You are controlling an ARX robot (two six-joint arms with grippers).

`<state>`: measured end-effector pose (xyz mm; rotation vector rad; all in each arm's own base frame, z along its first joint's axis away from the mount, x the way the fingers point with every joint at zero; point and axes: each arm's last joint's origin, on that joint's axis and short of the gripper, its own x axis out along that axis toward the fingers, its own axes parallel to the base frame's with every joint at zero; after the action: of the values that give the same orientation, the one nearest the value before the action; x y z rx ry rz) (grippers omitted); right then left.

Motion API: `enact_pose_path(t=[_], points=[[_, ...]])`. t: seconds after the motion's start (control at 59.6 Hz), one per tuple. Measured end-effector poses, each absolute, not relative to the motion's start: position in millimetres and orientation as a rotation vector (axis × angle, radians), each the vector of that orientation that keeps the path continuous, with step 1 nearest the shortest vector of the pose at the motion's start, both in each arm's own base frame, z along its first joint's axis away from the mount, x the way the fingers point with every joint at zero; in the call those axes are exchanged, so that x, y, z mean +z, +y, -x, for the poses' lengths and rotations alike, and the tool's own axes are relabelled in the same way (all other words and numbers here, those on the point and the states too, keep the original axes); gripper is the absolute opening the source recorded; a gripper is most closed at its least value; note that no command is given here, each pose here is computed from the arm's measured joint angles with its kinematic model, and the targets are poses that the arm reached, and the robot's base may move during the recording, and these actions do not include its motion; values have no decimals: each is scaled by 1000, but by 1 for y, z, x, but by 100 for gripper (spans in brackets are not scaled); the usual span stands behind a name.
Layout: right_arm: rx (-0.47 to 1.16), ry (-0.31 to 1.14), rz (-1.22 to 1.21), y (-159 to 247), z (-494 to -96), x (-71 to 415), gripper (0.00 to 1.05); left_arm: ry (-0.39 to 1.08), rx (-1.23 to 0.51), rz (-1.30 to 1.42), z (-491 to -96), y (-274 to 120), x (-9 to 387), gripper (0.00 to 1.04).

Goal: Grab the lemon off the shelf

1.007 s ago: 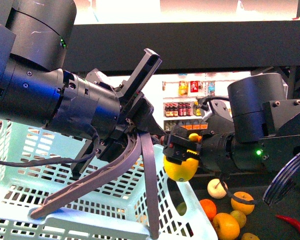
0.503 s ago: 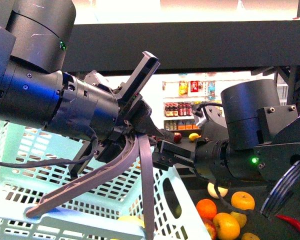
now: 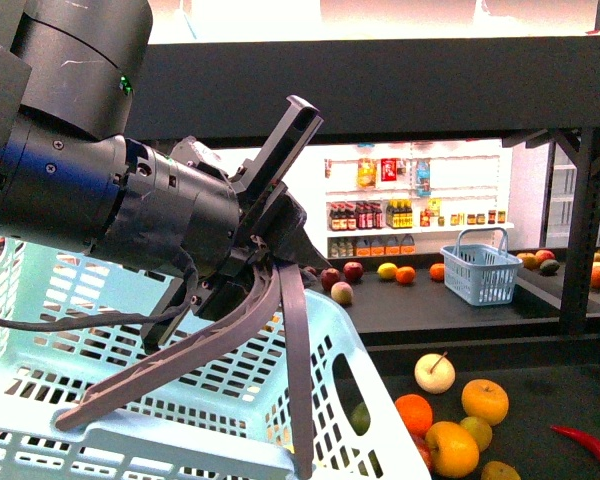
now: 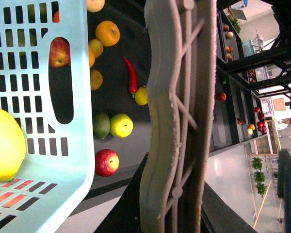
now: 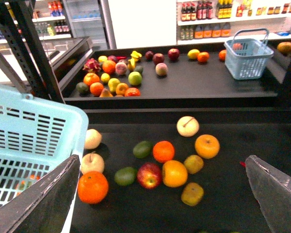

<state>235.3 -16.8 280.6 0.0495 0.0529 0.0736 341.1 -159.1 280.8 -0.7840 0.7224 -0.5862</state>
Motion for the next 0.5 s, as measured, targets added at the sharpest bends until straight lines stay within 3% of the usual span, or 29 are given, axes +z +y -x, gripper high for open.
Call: enact_pose_path(t=[0.134,0.319,0.503], points=[[-9,19,-36,-33,-172,283,102,721,-584,784,-341,-159,281,13],[-7,35,-25,-29,-107,247,71,722,-584,785,-341,-159,281,13],[-8,15,-9,-14,-99,208,37,723,-584,785,-341,-159,281,13]])
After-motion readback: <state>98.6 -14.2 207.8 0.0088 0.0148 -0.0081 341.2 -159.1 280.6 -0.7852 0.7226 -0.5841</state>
